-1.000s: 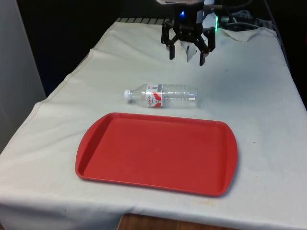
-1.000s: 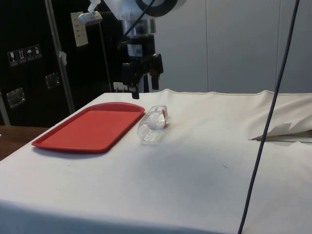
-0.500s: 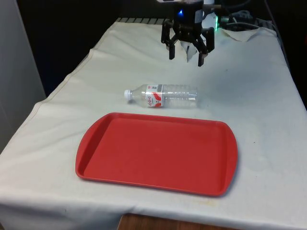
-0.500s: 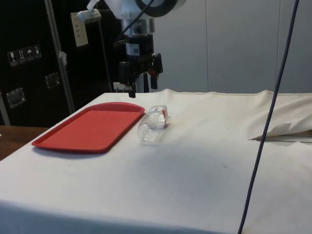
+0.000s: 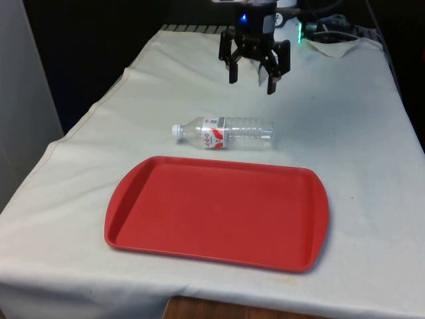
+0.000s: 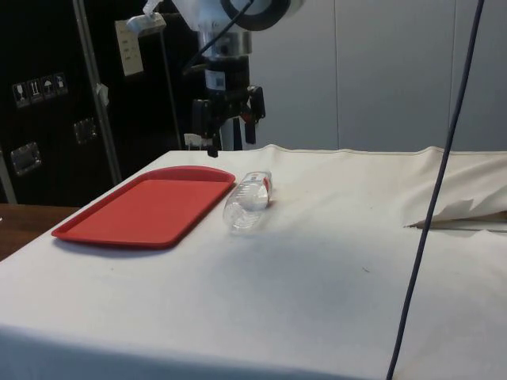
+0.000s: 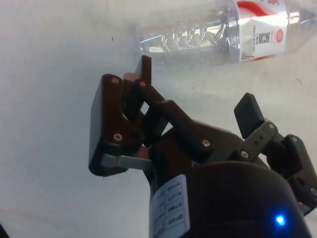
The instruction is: Place the bottle upright on the tray.
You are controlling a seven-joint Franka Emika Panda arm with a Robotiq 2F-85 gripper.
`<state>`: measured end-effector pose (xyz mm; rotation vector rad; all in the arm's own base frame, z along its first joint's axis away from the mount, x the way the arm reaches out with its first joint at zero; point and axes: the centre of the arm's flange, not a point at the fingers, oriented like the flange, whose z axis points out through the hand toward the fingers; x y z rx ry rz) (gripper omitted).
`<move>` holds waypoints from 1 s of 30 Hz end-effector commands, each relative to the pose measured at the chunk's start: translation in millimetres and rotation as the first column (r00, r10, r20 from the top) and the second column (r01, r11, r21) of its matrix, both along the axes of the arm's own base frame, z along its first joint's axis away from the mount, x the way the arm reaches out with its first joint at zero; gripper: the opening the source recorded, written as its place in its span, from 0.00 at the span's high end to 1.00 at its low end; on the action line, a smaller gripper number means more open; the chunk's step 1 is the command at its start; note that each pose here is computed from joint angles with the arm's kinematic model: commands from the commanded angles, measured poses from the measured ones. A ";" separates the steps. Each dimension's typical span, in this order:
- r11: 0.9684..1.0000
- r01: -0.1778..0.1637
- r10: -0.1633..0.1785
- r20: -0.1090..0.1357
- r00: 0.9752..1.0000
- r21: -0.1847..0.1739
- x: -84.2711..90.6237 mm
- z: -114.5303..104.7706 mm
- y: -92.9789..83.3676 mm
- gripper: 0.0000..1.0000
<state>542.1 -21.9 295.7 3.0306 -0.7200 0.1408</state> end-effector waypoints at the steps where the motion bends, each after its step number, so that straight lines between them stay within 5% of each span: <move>1: 1.000 0.014 -0.014 0.011 1.000 -0.007 1.2 -0.7 -1.5 0.00; 13: 0.996 0.090 -0.090 0.001 0.996 0.007 0.1 -2.9 0.0 0.00; 19: 0.989 0.145 -0.145 0.003 0.989 0.008 0.4 -5.5 -1.1 0.00; 20: 0.991 0.133 -0.133 -0.001 0.991 0.010 -0.1 -4.5 0.0 0.00; 28: 0.978 0.209 -0.209 0.001 0.978 0.012 0.3 -8.6 -1.7 0.00; 29: 0.980 0.198 -0.198 -0.004 0.980 0.013 -0.3 -7.8 -0.6 0.00; 30: 0.976 0.216 -0.216 0.001 0.976 0.012 0.2 -9.1 -1.7 0.00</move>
